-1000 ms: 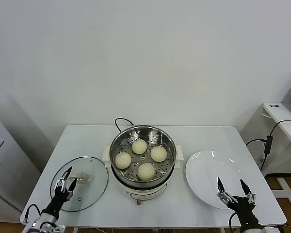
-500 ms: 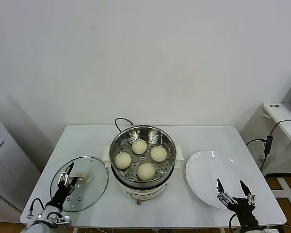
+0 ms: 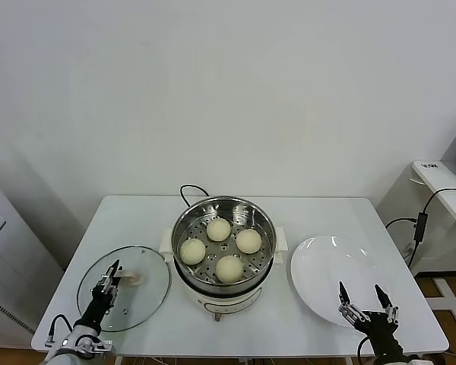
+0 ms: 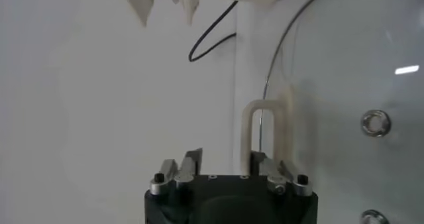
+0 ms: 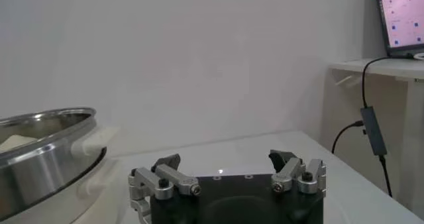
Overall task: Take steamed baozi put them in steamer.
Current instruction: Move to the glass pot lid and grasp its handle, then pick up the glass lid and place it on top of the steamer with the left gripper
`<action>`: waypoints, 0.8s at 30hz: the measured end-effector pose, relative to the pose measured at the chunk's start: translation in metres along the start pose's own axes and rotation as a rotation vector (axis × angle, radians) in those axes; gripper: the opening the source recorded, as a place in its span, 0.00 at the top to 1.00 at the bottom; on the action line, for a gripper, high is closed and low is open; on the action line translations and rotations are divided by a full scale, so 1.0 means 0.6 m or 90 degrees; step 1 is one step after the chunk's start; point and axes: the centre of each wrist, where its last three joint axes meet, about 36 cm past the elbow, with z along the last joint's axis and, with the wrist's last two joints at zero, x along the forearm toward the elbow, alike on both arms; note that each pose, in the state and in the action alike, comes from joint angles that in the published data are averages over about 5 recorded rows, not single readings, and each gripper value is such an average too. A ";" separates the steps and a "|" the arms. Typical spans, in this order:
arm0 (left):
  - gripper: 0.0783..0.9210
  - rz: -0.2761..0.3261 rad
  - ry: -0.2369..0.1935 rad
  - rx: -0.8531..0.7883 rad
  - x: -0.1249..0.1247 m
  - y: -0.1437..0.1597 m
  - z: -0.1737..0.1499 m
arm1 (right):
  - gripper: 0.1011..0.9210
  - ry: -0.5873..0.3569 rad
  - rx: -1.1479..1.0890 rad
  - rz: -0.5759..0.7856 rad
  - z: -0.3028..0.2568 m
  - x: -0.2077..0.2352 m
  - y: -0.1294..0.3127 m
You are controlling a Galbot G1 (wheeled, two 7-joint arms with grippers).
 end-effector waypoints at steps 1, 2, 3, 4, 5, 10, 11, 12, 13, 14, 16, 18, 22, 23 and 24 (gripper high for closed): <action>0.70 -0.004 0.001 0.002 0.000 0.001 0.001 | 0.12 0.000 0.000 0.000 0.000 0.000 0.000; 0.74 -0.008 0.002 0.003 0.001 0.003 0.002 | 0.12 -0.001 0.001 0.000 0.000 -0.001 0.000; 0.78 -0.013 0.004 0.003 0.001 0.005 0.004 | 0.12 -0.002 0.001 -0.001 0.000 -0.002 0.000; 0.82 -0.017 0.006 0.003 0.001 0.008 0.006 | 0.12 -0.003 0.002 -0.001 -0.001 -0.002 0.000; 0.85 -0.021 0.008 0.002 0.002 0.011 0.009 | 0.12 -0.003 0.002 -0.001 -0.001 -0.003 0.000; 0.95 -0.040 0.019 -0.004 0.008 0.036 0.029 | 0.12 -0.006 0.001 -0.002 0.000 -0.007 0.005; 0.95 -0.044 0.021 -0.007 0.009 0.044 0.034 | 0.12 -0.007 0.000 -0.003 0.000 -0.007 0.006; 0.95 -0.049 0.024 -0.009 0.009 0.052 0.040 | 0.12 -0.007 0.000 -0.004 0.000 -0.008 0.008; 0.95 -0.054 0.026 -0.012 0.009 0.061 0.047 | 0.12 -0.008 0.000 -0.005 0.000 -0.009 0.009; 0.95 -0.060 0.029 -0.014 0.009 0.072 0.054 | 0.12 -0.008 0.000 -0.006 0.000 -0.009 0.011; 0.95 -0.071 0.036 -0.018 0.007 0.094 0.068 | 0.12 -0.008 -0.001 -0.008 0.000 -0.010 0.013; 0.95 -0.082 0.042 -0.021 0.003 0.118 0.082 | 0.12 -0.007 -0.001 -0.009 -0.001 -0.009 0.013; 0.95 -0.102 0.048 -0.023 -0.009 0.171 0.101 | 0.12 -0.005 -0.002 -0.011 -0.001 -0.010 0.013; 0.95 -0.106 0.047 -0.023 -0.012 0.185 0.102 | 0.12 -0.004 -0.002 -0.011 -0.001 -0.010 0.013; 0.95 -0.109 0.046 -0.022 -0.015 0.199 0.102 | 0.12 -0.003 -0.003 -0.011 -0.001 -0.011 0.013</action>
